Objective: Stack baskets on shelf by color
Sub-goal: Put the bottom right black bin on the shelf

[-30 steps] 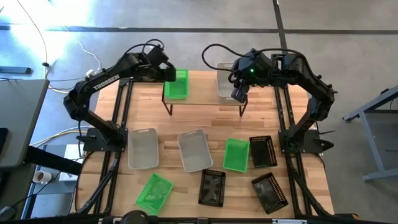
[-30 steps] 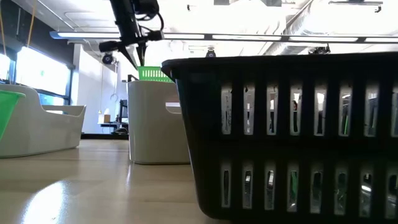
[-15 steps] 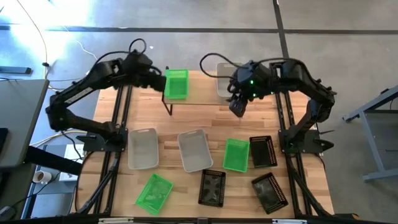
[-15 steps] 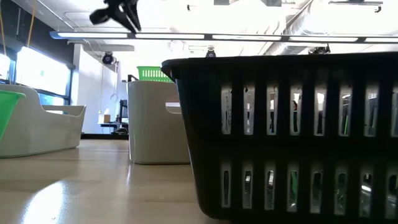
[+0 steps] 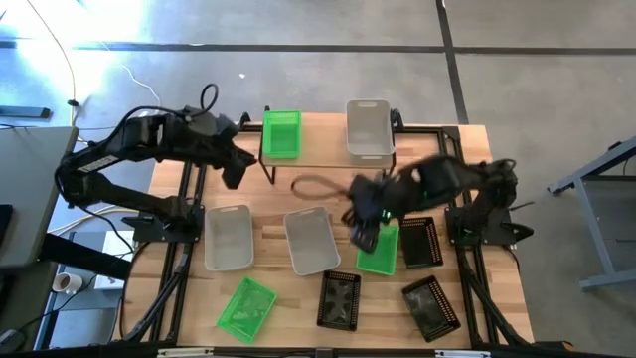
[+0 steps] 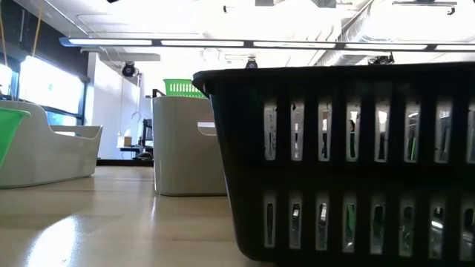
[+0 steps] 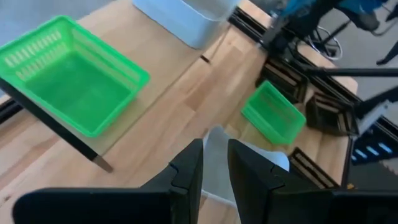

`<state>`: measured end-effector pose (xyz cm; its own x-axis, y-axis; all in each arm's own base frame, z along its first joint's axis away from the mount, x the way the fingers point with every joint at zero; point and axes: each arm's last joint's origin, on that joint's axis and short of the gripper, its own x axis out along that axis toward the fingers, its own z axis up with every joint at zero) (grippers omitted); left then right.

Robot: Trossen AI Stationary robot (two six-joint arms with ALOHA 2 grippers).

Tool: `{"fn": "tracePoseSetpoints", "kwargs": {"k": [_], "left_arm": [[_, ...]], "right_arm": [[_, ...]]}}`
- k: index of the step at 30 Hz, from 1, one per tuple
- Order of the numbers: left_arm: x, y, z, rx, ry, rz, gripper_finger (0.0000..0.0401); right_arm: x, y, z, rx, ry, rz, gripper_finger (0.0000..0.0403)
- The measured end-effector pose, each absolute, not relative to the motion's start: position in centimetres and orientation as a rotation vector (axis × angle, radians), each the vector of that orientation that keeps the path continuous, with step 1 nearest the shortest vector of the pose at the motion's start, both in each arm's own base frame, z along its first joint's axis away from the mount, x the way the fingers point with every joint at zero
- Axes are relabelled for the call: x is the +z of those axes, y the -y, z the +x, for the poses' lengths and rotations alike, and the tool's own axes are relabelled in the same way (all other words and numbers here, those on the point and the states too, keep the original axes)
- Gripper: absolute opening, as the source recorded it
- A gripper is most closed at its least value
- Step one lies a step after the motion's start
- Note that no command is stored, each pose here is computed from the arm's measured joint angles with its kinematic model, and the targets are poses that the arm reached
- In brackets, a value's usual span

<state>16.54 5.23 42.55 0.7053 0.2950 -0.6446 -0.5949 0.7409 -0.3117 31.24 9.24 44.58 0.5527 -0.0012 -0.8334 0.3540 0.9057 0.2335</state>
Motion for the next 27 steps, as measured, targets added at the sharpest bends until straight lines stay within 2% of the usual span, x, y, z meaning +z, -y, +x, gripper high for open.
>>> {"fn": "tracePoseSetpoints", "kwargs": {"k": [10,27], "left_arm": [[42.5,-4.0,16.9,0.456,-0.621,-0.51,0.0064],[42.5,-3.6,17.0,0.45,-0.62,-0.524,0.0064]], "right_arm": [[41.3,-16.2,30.9,-0.13,-1.173,0.37,0.0169],[38.8,-24.7,26.8,0.02,-1.286,0.223,0.0169]]}}
